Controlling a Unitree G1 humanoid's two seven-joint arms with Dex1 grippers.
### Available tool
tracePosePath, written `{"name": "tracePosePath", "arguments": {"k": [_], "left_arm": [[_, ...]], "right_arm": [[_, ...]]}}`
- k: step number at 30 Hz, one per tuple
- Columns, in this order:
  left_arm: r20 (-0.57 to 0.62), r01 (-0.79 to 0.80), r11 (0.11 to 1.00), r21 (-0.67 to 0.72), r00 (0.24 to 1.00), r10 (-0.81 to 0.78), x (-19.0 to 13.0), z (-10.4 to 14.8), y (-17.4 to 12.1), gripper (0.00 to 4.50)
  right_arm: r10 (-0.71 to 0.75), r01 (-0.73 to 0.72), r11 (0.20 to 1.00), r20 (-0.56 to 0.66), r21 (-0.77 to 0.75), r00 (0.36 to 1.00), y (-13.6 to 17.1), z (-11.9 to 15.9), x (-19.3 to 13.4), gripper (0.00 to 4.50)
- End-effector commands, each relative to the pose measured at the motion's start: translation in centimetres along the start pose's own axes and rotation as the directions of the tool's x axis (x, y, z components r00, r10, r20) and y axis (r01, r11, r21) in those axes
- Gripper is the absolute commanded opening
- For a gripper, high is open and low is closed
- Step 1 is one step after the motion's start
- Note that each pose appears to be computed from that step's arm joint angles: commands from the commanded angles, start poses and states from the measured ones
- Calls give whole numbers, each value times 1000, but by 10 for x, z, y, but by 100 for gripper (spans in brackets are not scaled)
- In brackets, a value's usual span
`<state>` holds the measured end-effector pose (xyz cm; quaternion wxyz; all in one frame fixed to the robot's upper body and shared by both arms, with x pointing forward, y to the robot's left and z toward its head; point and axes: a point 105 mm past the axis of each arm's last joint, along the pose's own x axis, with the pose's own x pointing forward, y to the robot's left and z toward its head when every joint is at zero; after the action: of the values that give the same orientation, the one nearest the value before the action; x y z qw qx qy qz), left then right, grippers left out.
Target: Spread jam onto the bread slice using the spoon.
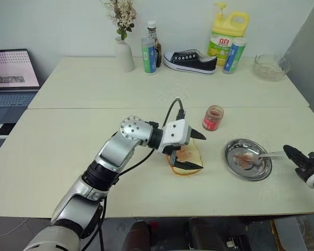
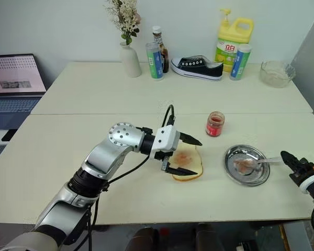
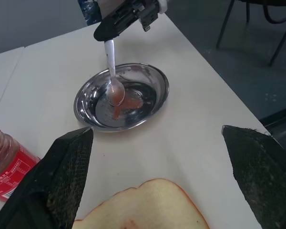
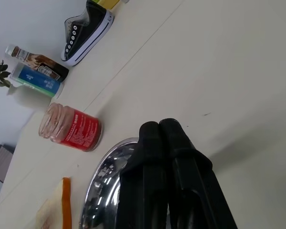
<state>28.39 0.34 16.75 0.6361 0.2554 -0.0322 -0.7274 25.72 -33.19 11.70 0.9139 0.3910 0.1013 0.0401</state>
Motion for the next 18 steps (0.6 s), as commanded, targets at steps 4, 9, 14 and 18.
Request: {"name": "tracePosePath", "arguments": {"k": [4, 9, 14, 18], "left_arm": [[-2, -26, 999, 41, 1000, 26, 2, 8, 3, 450], [-3, -26, 999, 32, 1000, 26, 1, 8, 0, 450], [-10, -33, 999, 27, 999, 34, -2, 7, 0, 450], [-10, -39, 999, 25, 999, 39, -5, 8, 1, 450]], "right_arm": [[27, -27, 1000, -9, -16, 1000, -5, 6, 3, 4], [39, -39, 999, -14, -6, 999, -6, 6, 8, 104], [39, -39, 999, -10, -1, 999, -7, 7, 8, 281], [21, -21, 1000, 8, -3, 1000, -11, 14, 4, 430]]}}
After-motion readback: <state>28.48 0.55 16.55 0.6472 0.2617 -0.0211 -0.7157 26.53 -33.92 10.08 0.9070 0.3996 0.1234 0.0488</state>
